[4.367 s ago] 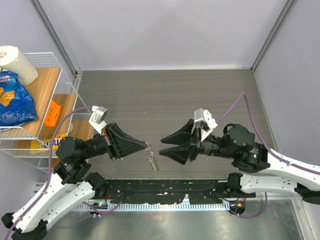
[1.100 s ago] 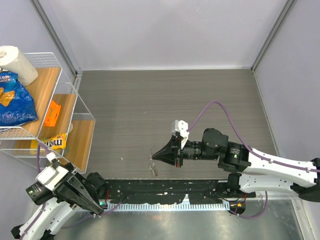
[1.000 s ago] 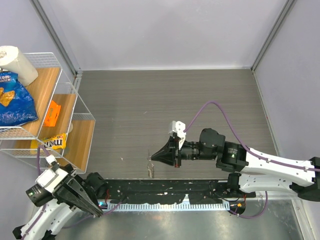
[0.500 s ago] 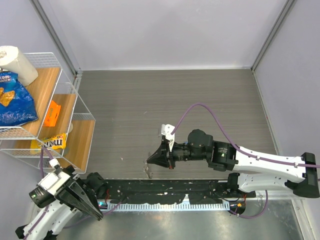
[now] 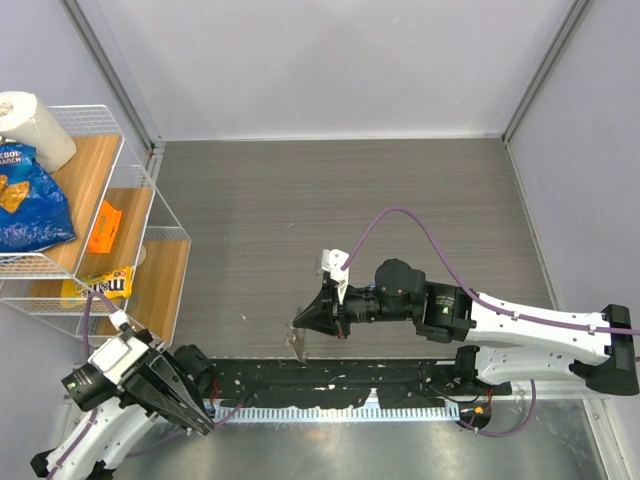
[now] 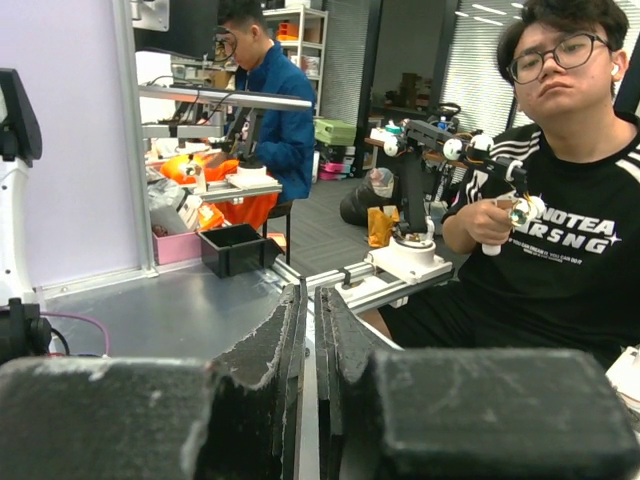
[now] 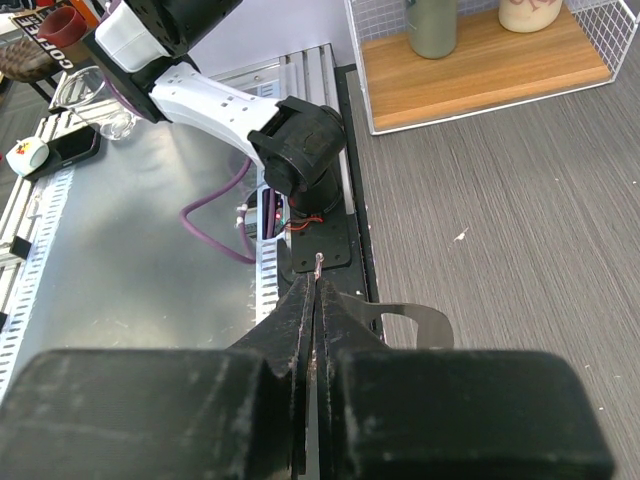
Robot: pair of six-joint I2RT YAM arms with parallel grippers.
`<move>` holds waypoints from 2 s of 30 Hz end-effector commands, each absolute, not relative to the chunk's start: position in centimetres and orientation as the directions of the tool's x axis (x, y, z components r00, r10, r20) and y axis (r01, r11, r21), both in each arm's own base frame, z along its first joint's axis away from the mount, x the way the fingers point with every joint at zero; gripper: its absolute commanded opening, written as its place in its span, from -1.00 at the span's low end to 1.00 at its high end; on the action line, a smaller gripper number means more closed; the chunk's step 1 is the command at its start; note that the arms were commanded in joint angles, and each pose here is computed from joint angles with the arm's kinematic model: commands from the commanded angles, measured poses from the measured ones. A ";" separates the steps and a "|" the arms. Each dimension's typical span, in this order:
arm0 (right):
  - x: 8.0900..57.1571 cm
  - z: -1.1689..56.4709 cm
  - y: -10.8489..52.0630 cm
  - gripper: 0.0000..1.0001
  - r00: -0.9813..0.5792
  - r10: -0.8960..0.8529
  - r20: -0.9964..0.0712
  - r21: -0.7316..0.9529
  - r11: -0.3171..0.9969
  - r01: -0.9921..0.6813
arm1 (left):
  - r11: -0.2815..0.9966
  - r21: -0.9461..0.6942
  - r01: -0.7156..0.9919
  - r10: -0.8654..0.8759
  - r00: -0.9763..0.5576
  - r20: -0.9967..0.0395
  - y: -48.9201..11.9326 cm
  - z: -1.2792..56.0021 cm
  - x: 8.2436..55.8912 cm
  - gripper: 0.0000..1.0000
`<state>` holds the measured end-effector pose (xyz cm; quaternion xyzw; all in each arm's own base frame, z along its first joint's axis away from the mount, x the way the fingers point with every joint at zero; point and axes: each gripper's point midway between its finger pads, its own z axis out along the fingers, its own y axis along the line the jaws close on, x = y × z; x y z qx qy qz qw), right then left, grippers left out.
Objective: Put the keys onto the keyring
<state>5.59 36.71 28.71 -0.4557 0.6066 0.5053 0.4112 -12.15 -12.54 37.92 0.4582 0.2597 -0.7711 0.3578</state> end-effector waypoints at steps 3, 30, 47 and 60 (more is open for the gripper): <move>5.5 32.5 37.0 -0.89 -0.202 -0.044 -0.978 0.200 0.043 -0.979 | -0.591 0.062 0.804 -0.398 -0.224 -0.890 -10.0 38.0 -14.8 -0.72; 5.3 32.8 37.0 -0.89 -0.201 -0.039 -0.979 0.200 0.037 -0.979 | -0.574 0.052 0.817 -0.389 -0.216 -0.896 -10.3 38.0 -14.5 -1.00; 5.1 32.8 36.9 -0.89 -0.203 -0.038 -0.978 0.202 0.031 -0.979 | -0.553 0.044 0.832 -0.396 -0.216 -0.892 -10.4 38.1 -14.3 -0.76; 5.0 33.0 36.9 -0.89 -0.203 -0.035 -0.979 0.202 0.030 -0.979 | -0.542 0.032 0.840 -0.390 -0.217 -0.895 -10.7 38.1 -13.9 -0.97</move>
